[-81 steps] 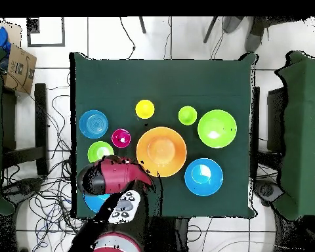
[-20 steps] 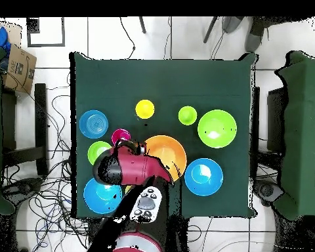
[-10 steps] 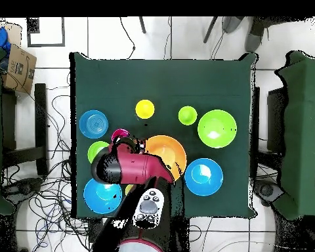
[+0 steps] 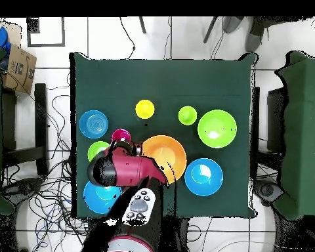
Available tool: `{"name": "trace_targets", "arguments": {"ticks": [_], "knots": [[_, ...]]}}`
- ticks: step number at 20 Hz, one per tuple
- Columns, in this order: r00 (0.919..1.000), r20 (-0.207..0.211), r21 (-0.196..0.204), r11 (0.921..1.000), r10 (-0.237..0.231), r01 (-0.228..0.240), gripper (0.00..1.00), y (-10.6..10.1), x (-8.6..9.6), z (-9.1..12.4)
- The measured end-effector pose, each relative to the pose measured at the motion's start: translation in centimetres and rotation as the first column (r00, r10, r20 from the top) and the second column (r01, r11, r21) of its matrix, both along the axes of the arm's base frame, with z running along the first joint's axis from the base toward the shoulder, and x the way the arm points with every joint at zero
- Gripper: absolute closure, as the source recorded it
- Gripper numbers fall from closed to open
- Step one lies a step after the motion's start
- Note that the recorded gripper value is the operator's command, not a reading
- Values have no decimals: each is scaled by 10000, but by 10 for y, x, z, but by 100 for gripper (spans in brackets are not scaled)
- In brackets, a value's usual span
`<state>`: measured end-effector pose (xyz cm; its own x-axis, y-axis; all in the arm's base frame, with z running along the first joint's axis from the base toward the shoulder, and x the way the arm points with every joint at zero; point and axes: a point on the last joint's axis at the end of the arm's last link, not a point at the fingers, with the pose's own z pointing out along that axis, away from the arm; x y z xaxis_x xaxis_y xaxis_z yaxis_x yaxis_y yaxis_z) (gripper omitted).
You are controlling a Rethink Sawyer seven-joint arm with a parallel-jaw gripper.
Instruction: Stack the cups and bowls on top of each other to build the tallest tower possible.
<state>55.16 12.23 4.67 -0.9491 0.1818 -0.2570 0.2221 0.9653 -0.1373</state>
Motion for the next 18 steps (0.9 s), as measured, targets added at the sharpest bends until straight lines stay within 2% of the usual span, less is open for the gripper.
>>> {"name": "trace_targets", "arguments": {"ticks": [8, 18], "knots": [[9986, -457, -406, 9987, 275, -294, 0, 5, -20, -20], [9958, -883, -1139, 9929, 250, -350, 0, -15, -38, -35]]}}
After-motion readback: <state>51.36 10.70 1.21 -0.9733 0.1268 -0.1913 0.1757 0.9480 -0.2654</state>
